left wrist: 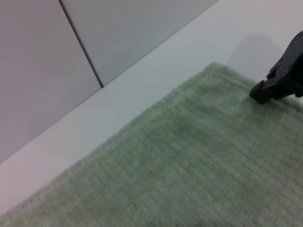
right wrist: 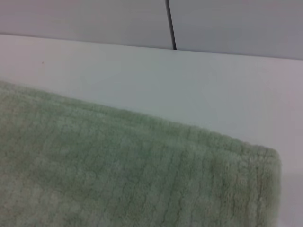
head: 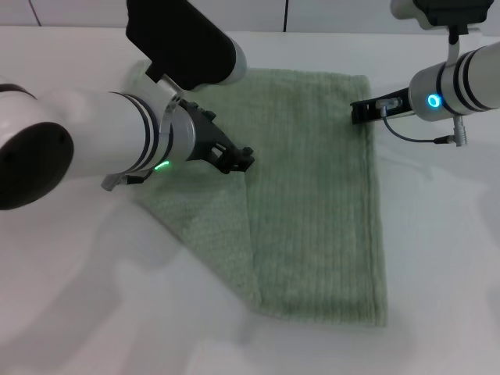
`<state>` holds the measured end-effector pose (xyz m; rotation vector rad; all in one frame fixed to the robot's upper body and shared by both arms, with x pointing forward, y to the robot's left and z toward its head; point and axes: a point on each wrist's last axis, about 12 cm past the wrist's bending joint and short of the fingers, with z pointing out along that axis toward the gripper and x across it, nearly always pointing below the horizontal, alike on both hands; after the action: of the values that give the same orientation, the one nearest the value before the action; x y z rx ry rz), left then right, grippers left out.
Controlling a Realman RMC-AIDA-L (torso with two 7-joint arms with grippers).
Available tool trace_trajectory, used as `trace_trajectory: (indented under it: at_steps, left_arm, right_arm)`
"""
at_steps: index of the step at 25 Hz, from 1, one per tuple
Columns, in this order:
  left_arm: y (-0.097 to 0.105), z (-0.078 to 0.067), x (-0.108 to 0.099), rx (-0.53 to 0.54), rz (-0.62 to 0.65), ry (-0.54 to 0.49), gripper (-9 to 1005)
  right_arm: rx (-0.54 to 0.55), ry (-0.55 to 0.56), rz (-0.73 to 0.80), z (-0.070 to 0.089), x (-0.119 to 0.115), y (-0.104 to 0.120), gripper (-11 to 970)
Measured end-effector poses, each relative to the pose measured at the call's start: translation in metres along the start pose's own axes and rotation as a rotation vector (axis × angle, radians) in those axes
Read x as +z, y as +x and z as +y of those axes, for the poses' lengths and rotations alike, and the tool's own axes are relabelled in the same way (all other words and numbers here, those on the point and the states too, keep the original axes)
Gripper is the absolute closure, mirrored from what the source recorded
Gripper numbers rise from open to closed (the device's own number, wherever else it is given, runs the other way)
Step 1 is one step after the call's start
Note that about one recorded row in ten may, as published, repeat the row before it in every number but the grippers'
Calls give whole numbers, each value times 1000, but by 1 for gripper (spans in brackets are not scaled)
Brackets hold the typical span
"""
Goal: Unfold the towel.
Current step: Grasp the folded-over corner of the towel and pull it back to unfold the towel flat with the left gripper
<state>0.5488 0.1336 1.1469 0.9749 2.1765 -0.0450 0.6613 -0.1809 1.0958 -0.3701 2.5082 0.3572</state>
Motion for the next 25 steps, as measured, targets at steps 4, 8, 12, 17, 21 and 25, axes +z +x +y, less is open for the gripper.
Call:
trace_trajectory:
  at_steps: [4, 8, 12, 17, 21, 25]
  left_arm:
    - [2, 1, 13, 9, 29, 1, 221]
    - [3, 0, 21, -3, 61, 24, 217]
    - [5, 0, 25, -7, 70, 29, 214]
    - [5, 0, 29, -1, 80, 29, 215]
    - [5, -2, 36, 9, 82, 29, 215]
    - [5, -2, 38, 14, 71, 28, 216]
  right_arm:
    - [0, -3, 4, 1, 0, 0, 959]
    - [1, -7, 10, 2, 0, 0, 959]
    - [-1, -10, 11, 3, -1, -1, 959]
    - [-3, -14, 12, 4, -2, -2, 959]
    - [-3, -14, 12, 4, -2, -2, 959]
    - [-2, -9, 13, 2, -1, -1, 960]
